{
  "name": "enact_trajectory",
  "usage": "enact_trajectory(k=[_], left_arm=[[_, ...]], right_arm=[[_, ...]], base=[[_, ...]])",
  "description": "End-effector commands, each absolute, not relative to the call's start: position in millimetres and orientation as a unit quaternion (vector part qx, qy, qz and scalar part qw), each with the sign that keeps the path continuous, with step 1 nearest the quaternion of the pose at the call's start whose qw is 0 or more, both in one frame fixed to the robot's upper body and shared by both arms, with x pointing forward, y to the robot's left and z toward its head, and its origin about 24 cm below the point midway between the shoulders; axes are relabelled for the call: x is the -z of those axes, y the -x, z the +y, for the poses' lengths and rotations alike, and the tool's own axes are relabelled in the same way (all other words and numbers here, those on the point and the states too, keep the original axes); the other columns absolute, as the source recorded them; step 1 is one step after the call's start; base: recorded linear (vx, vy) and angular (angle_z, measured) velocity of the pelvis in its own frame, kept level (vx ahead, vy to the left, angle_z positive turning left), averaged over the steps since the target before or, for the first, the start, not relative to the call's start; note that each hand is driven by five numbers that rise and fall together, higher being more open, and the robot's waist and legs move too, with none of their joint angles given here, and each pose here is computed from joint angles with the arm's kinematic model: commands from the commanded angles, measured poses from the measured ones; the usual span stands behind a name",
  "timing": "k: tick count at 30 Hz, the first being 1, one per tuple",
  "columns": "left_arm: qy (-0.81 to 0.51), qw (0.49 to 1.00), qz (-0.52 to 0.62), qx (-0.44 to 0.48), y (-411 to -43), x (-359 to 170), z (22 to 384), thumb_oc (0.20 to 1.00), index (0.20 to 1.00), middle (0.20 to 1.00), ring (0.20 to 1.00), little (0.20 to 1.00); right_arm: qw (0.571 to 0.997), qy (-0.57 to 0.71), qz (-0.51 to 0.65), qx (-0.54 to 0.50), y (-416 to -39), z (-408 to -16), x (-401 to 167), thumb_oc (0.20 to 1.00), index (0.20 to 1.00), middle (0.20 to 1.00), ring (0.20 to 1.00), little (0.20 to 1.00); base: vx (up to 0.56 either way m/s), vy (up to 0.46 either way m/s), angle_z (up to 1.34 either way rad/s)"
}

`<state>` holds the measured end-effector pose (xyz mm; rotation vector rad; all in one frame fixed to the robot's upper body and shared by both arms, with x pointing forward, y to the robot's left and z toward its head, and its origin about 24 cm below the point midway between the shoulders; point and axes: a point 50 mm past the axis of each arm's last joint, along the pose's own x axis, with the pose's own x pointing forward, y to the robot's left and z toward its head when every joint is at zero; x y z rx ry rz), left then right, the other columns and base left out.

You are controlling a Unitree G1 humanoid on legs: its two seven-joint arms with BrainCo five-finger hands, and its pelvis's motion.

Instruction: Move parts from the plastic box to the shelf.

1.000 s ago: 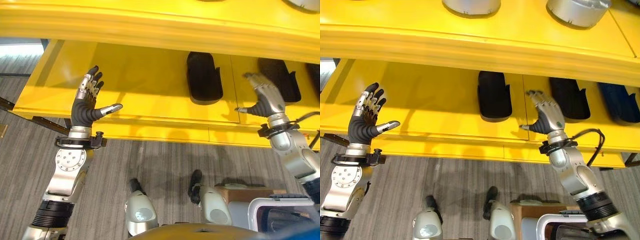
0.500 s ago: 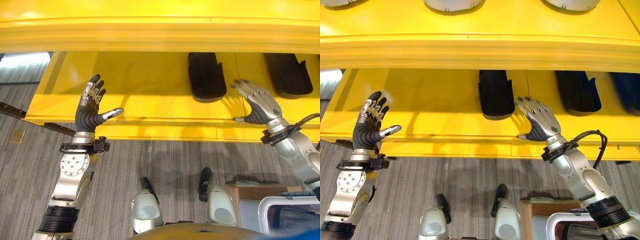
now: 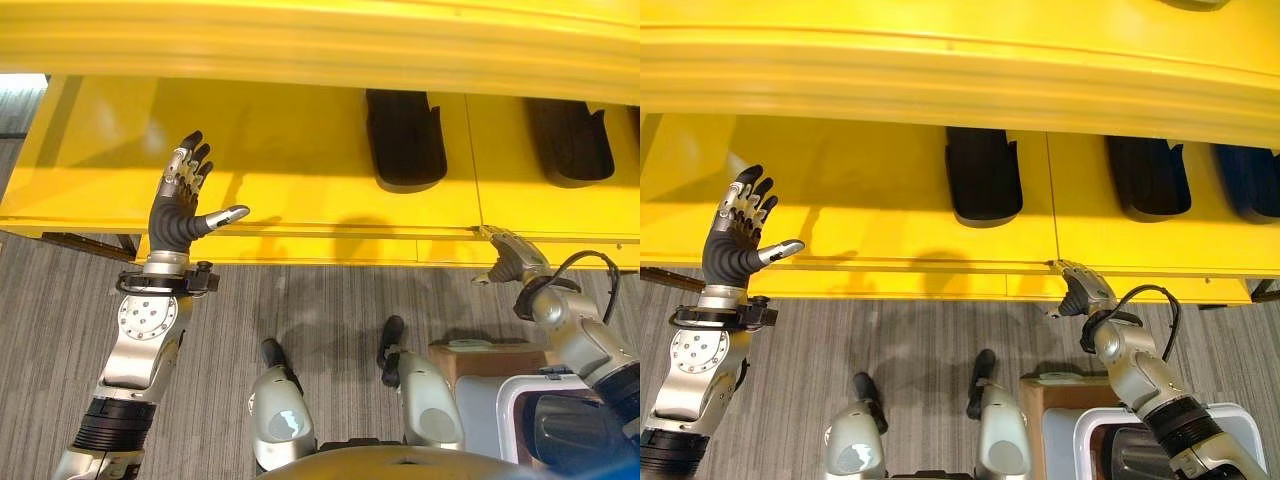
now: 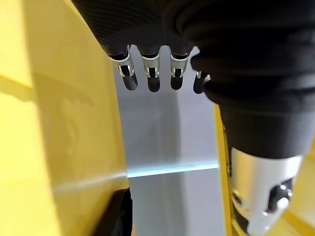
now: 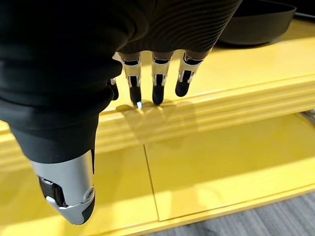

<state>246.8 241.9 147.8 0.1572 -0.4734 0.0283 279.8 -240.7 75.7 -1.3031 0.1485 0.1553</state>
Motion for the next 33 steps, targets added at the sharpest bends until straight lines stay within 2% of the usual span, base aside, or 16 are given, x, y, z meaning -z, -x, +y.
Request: enact_trajectory(k=[1, 7, 13, 25, 33], left_arm=[[-0.086, 0.964, -0.253, 0.003, -242, -156, 240, 1.0, 1.0, 1.0, 1.0, 1.0], [-0.081, 0.968, -0.239, 0.007, -247, -152, 238, 1.0, 1.0, 1.0, 1.0, 1.0], [-0.072, 0.972, -0.225, 0.016, -253, -149, 236, 1.0, 1.0, 1.0, 1.0, 1.0], [-0.066, 0.973, -0.216, 0.049, -262, -150, 226, 1.0, 1.0, 1.0, 1.0, 1.0], [-0.07, 0.973, -0.215, 0.052, -265, -151, 223, 1.0, 1.0, 1.0, 1.0, 1.0]], right_arm=[[0.769, 0.634, 0.023, -0.08, -284, -230, -92, 1.0, 1.0, 1.0, 1.0, 1.0], [0.753, 0.652, -0.032, -0.083, -294, -213, -105, 1.0, 1.0, 1.0, 1.0, 1.0], [0.72, 0.684, -0.072, -0.091, -314, -195, -122, 1.0, 1.0, 1.0, 1.0, 1.0], [0.669, 0.725, -0.083, -0.144, -336, -154, -144, 1.0, 1.0, 1.0, 1.0, 1.0], [0.663, 0.729, -0.056, -0.162, -342, -148, -141, 1.0, 1.0, 1.0, 1.0, 1.0]], base=[[-0.06, -0.019, -0.04], [-0.02, -0.008, 0.0], [0.01, 0.0, -0.01], [0.01, -0.021, 0.06], [0.0, -0.006, 0.03]])
